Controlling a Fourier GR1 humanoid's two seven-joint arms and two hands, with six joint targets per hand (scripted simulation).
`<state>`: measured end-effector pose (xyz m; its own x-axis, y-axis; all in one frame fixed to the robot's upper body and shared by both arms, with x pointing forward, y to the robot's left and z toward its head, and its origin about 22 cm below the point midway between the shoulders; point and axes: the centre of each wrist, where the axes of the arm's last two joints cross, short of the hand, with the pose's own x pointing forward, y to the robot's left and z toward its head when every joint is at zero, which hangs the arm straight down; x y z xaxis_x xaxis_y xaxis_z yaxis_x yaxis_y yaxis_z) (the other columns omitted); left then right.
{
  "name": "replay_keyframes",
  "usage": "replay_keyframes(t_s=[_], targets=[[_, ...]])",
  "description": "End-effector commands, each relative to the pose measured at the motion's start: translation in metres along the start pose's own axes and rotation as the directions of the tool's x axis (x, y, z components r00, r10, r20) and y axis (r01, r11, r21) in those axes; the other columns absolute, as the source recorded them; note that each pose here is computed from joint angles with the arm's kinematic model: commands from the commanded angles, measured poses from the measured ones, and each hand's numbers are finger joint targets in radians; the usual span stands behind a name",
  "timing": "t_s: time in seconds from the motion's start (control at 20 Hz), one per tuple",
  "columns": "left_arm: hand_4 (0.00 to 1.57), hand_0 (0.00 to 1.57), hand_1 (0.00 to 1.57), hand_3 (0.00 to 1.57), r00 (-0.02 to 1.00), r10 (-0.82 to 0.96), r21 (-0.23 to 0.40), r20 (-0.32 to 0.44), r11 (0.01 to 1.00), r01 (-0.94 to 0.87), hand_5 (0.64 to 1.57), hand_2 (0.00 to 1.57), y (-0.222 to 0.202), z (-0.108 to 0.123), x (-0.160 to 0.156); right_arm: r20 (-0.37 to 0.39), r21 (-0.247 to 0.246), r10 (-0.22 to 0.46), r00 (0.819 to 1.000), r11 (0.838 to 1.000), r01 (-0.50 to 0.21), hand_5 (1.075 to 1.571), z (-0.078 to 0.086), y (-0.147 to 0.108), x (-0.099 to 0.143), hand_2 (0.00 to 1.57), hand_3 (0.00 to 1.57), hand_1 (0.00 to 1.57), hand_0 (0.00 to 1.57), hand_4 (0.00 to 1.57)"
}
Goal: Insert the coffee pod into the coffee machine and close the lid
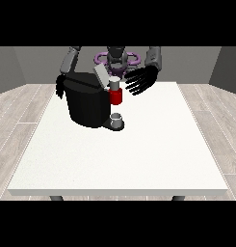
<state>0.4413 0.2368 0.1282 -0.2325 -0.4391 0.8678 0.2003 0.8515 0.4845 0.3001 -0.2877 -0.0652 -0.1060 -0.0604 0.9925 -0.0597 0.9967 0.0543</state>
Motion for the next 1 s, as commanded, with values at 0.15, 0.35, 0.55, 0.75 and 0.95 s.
replay_keyframes(t_s=[0.15, 0.35, 0.55, 0.75, 0.95], targets=[[0.00, 0.00, 0.00, 0.00, 0.942, 0.330, 0.004, -0.064, 0.944, -0.331, 1.571, 0.00, -0.063, 0.070, -0.101, -0.096, -0.029, -0.004, 0.995, 1.000, 0.001, 1.571, 0.072, 0.003, -0.042, 0.00, 0.00, 0.00, 0.00, 0.00], [0.27, 0.00, 0.00, 0.00, 0.890, 0.417, 0.011, -0.185, 0.906, -0.423, 1.571, 0.00, -0.110, 0.135, -0.155, -0.134, 0.059, 0.062, 0.989, 0.997, -0.054, 1.571, 0.070, 0.029, -0.033, 0.00, 0.00, 0.00, 0.00, 0.00], [0.30, 0.00, 0.00, 0.00, 0.840, 0.434, 0.081, -0.324, 0.898, -0.433, 1.571, 0.00, -0.086, 0.202, -0.198, -0.117, 0.135, 0.052, 0.992, 0.990, -0.036, 1.571, 0.067, 0.083, -0.018, 0.00, 0.00, 0.00, 0.00, 0.14], [0.23, 0.00, 0.00, 0.00, 0.787, 0.478, 0.112, -0.390, 0.873, -0.475, 1.571, 0.00, -0.099, 0.223, -0.206, -0.087, 0.169, 0.045, 0.995, 0.985, -0.030, 1.571, 0.065, 0.108, 0.004, 0.00, 0.00, 0.00, 0.00, 0.27], [0.35, 0.00, 0.00, 0.00, 0.776, 0.481, 0.113, -0.408, 0.870, -0.480, 1.571, 0.00, -0.117, 0.249, -0.211, -0.002, 0.188, 0.085, 0.996, 0.979, -0.083, 1.571, 0.045, 0.112, 0.044, 0.00, 0.00, 0.00, 0.00, 0.17]])
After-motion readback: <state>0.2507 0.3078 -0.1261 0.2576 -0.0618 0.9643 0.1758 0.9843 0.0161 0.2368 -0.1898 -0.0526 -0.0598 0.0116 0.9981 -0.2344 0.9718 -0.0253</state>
